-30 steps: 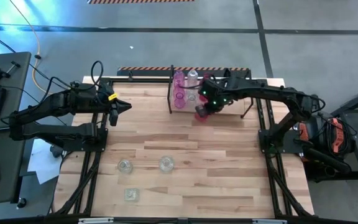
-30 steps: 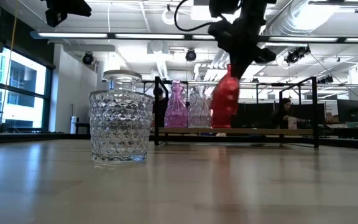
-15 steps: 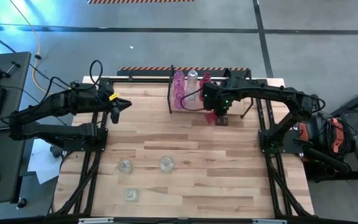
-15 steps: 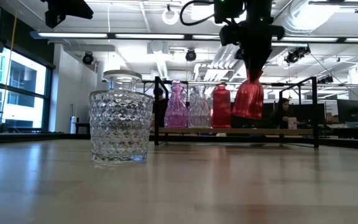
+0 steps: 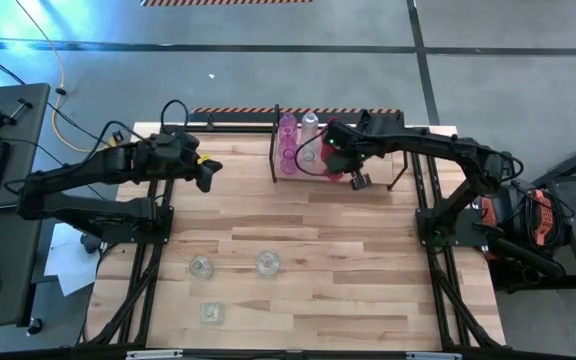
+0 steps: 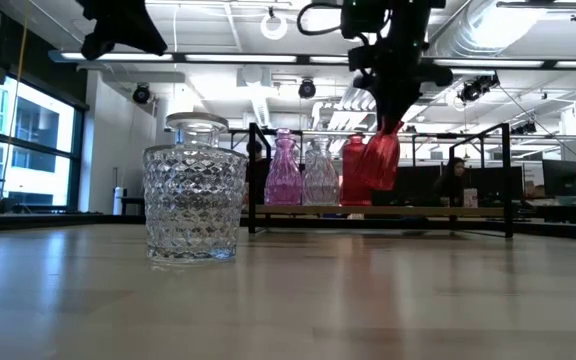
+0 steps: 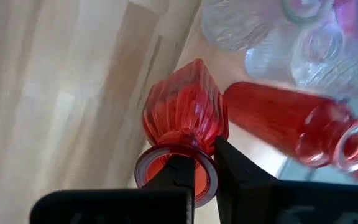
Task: Sort vases onto shelf
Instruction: Align the red vase with the other red vase on the shelf
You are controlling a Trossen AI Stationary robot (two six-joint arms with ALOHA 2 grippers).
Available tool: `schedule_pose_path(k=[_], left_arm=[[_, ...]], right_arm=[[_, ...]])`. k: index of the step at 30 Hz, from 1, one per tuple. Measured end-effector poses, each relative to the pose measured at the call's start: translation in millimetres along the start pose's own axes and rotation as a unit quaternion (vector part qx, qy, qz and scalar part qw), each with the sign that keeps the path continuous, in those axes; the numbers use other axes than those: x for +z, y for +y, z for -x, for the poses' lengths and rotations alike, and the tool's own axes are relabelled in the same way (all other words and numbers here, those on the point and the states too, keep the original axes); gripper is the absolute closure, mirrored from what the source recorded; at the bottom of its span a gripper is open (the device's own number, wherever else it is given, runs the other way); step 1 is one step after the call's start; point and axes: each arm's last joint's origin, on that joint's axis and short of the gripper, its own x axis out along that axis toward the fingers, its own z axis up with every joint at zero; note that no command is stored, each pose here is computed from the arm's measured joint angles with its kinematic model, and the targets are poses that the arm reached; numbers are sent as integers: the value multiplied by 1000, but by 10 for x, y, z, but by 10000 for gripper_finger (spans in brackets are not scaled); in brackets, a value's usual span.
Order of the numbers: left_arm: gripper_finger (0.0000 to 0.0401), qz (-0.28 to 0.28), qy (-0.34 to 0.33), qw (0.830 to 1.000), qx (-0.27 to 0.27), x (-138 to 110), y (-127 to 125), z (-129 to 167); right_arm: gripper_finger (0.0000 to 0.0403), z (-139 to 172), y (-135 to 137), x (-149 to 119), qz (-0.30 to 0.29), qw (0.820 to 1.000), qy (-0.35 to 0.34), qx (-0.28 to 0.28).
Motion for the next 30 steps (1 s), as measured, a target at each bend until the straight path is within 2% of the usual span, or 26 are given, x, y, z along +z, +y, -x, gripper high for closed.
schedule_pose_path(k=[7,14,21,30], left_arm=[[366,-9,-25,999,-18,68,-71,-81],[366,-17,-44,998,-30,103,-96,-78],[366,-18,-43,998,-30,103,-96,-78],[366,-19,-42,998,-32,102,-97,-78]], right_arm=[[398,-21,-125,-91,-144,989,-26,21],[398,-82,-124,-77,-197,978,-32,59],[398,-240,-162,-37,-252,966,-5,49],[398,-249,-187,-101,-347,934,1,81]])
